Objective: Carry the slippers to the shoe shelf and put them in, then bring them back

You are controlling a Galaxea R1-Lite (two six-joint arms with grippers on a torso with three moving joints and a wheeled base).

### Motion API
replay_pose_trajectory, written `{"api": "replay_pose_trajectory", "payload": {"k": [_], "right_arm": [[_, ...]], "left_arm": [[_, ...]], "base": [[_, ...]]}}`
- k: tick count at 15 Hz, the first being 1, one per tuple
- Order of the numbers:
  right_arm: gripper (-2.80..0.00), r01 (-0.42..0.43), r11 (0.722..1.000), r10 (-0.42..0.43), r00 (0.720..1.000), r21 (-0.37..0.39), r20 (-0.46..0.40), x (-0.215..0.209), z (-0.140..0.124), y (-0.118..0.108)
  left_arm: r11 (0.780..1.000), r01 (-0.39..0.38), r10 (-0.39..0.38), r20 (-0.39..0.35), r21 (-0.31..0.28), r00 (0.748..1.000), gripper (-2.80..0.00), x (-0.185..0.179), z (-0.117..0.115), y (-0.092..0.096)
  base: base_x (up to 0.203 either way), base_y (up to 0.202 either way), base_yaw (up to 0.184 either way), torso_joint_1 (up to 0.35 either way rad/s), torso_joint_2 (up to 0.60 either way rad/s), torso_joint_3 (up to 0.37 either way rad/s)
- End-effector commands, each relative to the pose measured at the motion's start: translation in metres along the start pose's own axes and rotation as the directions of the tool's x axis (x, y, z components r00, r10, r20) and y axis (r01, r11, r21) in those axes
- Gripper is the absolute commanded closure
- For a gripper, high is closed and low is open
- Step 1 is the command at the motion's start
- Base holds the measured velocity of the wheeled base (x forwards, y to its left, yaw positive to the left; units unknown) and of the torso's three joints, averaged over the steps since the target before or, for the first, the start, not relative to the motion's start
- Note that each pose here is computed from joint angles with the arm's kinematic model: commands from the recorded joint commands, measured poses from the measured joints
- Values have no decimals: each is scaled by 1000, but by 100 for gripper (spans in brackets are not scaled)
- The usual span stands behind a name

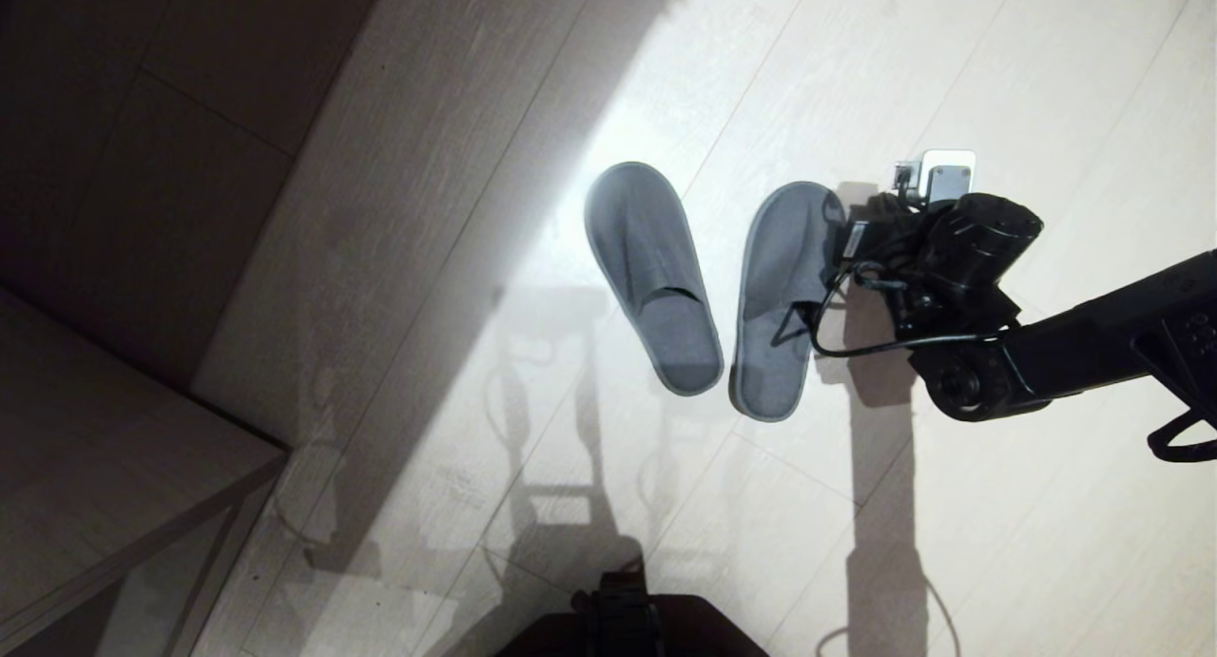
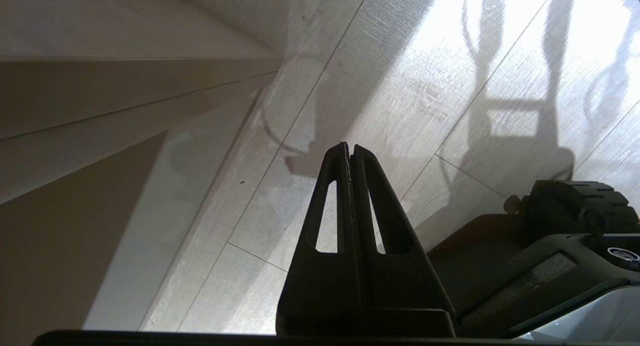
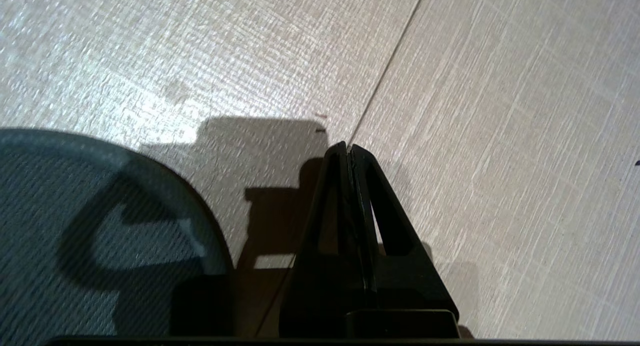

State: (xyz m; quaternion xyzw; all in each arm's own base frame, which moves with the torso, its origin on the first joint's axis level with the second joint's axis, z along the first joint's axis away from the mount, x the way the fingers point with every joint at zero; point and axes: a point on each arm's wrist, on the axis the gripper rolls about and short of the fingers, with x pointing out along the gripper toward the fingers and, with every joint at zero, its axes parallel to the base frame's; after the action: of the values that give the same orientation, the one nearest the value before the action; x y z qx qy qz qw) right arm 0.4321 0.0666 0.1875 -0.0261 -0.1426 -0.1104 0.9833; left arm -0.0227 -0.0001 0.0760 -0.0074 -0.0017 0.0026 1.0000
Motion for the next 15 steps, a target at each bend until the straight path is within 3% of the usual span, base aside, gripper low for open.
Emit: {"api": "replay_pose_trajectory", "payload": {"k": [1,9,15], "right_arm": [[0,-7,1000,7,1000,3,6,7,-7,6],[0,-27,999,22,995,46,94,33,-1,30],[0,-78,992,57,978,103,200,39,22,49]], "left_arm": [[1000,-1,1,-2,0,1000,0,0,0,0],[1000,-1,1,-2,0,1000,0,0,0,0],[1000,-1,1,-1,0,1000,0,0,0,0]], "base": [[0,0,0,0,0,0],[0,0,0,0,0,0],[0,0,0,0,0,0]]}}
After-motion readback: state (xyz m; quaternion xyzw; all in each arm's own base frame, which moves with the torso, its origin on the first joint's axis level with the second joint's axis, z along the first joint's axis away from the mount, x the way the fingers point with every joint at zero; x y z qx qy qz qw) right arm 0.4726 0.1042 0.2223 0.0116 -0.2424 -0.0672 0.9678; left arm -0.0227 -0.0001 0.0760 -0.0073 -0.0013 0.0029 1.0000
